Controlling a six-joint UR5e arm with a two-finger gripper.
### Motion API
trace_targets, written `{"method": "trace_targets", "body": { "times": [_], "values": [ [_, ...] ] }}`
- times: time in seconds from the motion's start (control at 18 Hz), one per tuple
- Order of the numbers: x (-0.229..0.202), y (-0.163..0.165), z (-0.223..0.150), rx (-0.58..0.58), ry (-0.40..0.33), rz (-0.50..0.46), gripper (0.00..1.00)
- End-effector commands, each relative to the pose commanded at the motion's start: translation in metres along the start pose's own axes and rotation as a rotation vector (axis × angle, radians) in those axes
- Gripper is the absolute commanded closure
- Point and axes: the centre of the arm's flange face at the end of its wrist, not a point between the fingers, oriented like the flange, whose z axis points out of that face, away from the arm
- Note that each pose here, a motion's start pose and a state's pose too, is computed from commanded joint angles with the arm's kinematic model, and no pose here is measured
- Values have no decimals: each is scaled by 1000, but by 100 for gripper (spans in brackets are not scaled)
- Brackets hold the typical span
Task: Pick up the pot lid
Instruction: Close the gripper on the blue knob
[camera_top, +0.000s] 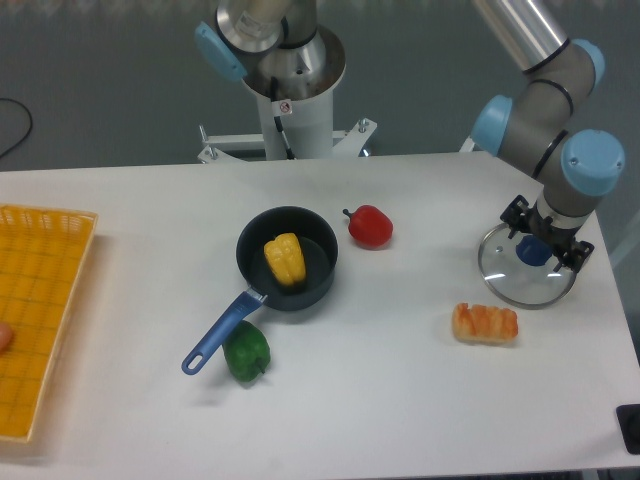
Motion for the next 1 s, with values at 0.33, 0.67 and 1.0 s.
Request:
{"method": "trace_targets", "body": {
  "times": [0.33,0.67,1.0],
  "values": [
    [0,-1,1,-1,3,3,17],
    [1,-2,2,-3,6,5,36],
    [1,-2,-1,-4,3,8,42]
  ]
}}
